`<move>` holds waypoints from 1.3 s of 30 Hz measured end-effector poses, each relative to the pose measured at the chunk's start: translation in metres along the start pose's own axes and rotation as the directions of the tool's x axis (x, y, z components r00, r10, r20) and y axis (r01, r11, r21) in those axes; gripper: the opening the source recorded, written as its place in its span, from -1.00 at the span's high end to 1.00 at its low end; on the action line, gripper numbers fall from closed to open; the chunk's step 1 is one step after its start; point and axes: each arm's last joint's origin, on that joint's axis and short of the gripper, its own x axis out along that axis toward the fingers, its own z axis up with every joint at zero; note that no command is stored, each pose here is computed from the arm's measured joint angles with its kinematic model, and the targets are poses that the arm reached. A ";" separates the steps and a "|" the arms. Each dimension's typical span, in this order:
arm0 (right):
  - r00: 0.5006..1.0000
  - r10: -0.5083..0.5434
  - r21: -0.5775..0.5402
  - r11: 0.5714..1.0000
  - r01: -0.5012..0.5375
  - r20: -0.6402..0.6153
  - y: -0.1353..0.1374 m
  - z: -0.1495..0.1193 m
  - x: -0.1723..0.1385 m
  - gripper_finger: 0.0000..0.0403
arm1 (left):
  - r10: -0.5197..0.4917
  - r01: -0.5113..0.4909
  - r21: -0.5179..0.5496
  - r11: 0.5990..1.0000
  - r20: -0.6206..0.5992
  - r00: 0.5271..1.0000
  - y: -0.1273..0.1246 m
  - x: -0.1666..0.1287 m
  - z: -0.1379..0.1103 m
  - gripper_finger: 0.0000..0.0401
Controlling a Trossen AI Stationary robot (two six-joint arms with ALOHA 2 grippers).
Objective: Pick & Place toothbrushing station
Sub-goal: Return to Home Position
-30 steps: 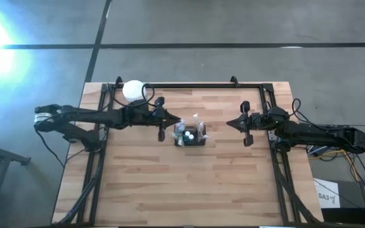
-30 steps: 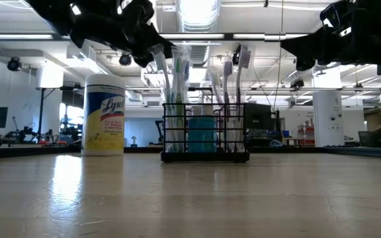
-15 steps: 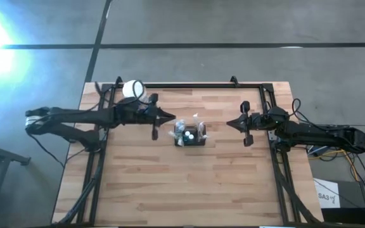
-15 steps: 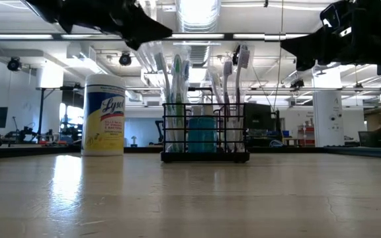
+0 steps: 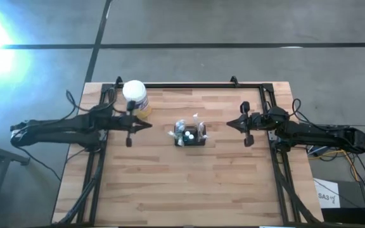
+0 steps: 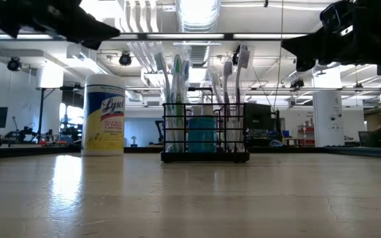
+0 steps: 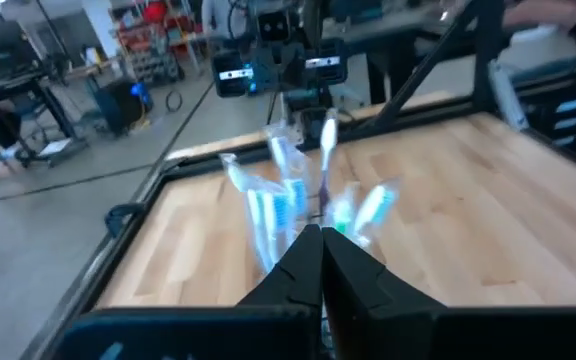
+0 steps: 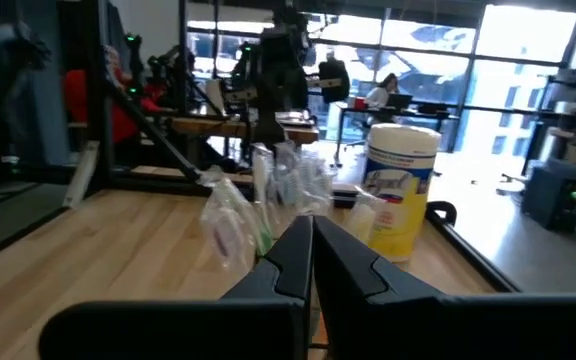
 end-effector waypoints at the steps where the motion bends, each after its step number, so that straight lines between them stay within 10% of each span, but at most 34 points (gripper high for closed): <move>1: 1.000 0.011 0.004 1.000 -0.011 0.001 0.000 0.000 0.000 0.96 | -0.005 0.005 -0.009 1.000 0.016 1.000 -0.002 -0.003 -0.006 0.98; 27: 0.989 -0.144 0.190 0.971 0.146 -0.024 -0.005 -0.009 -0.021 0.96 | 0.029 0.039 -0.199 0.979 0.328 0.944 -0.022 -0.037 -0.076 1.00; 39: 0.989 -0.145 0.045 0.988 0.146 -0.010 0.015 -0.020 -0.029 0.96 | -0.018 0.092 -0.210 0.973 0.329 0.944 -0.024 -0.040 -0.078 1.00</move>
